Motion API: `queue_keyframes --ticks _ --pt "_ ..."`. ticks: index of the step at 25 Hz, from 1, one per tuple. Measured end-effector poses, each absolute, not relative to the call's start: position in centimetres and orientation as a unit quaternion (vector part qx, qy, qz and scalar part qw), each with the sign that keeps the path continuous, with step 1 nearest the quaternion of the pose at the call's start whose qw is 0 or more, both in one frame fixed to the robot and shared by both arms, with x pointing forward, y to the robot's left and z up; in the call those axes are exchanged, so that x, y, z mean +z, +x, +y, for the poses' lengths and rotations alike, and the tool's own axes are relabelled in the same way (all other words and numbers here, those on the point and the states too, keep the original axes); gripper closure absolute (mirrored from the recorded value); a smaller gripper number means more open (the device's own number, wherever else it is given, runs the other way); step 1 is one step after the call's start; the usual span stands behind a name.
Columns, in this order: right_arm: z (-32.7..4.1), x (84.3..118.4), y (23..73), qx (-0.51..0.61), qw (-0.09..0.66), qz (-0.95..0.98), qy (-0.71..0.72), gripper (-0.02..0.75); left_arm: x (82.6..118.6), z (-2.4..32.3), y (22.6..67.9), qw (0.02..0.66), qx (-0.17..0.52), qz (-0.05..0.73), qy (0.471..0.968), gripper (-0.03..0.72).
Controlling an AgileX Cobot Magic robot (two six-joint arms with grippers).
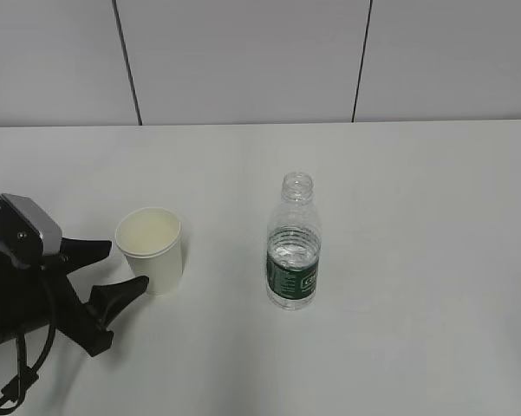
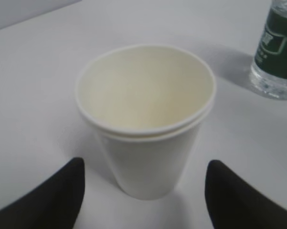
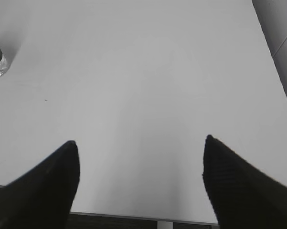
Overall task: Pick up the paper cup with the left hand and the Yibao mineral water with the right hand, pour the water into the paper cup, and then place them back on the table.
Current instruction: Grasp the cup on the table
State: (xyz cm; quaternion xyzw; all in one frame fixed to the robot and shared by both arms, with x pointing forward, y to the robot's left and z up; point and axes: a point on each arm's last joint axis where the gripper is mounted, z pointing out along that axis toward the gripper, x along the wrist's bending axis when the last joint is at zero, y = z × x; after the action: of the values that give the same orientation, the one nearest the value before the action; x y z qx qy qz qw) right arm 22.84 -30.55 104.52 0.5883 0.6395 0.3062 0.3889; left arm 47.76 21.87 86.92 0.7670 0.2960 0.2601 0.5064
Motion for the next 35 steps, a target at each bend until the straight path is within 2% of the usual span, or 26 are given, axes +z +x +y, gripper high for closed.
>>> queue_keyframes --ticks 4,7,10,19,35 --pt "-30.6 104.5 22.8 0.306 0.389 0.639 0.588 0.146 86.2 21.6 47.4 0.506 0.236 0.285 0.779 0.138" --pt "-30.6 104.5 22.8 0.306 0.389 0.639 0.588 0.146 86.0 21.6 47.5 0.507 0.230 0.302 0.774 0.085" --pt "-30.6 104.5 22.8 0.306 0.389 0.639 0.588 0.146 86.1 21.8 47.7 0.507 0.233 0.318 0.767 0.069" --pt "-30.6 104.5 22.8 0.306 0.389 0.639 0.588 0.146 86.1 21.5 49.5 0.522 0.235 0.321 0.754 0.065" --pt "-30.6 104.5 22.8 0.306 0.389 0.639 0.588 0.146 84.8 20.5 50.9 0.530 0.212 0.298 0.765 0.069"
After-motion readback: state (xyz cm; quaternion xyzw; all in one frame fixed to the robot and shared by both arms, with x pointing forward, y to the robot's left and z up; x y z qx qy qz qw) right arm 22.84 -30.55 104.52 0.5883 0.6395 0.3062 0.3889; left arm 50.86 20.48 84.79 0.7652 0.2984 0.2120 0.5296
